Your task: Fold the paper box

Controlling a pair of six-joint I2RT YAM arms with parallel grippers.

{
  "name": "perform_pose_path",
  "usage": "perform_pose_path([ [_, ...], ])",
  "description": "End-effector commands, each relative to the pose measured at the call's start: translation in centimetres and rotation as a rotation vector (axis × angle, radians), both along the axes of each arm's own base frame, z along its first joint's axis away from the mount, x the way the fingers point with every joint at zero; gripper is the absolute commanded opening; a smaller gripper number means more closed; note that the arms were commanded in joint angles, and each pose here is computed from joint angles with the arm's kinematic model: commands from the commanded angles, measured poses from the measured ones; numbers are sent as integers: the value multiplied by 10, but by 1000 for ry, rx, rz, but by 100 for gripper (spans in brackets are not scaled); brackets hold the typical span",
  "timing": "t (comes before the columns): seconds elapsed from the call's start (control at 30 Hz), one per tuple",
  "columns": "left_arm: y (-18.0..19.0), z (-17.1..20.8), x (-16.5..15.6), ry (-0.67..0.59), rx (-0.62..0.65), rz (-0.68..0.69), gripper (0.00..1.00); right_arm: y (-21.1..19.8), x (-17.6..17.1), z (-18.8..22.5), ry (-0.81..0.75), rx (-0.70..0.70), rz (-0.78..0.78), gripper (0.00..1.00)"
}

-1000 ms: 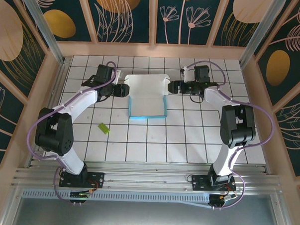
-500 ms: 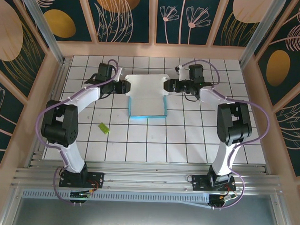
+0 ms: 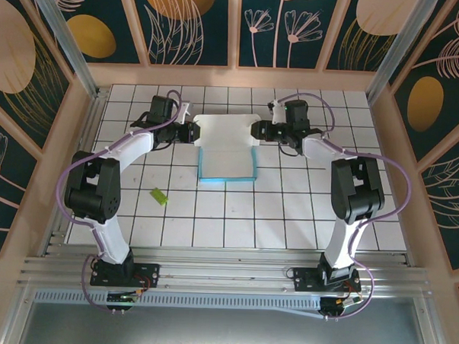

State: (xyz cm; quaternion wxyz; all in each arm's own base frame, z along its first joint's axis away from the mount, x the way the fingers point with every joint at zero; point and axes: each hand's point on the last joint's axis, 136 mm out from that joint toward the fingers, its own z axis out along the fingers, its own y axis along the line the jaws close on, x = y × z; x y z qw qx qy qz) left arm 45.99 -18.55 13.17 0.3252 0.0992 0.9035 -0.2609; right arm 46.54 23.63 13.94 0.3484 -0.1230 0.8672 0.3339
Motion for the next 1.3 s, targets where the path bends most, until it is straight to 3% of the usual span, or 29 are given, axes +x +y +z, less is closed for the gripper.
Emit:
perform_pose_path([
  [0.0,-6,11,3,-22,-48,-16,29,5,-2,18,-39,21,-31,47],
  [0.43,-24,6,-13,17,-104,3,28,8,-10,12,6,71,-162,45],
  [1.27,-34,-18,-53,66,-164,-11,32,31,-44,-17,59,70,-158,53],
])
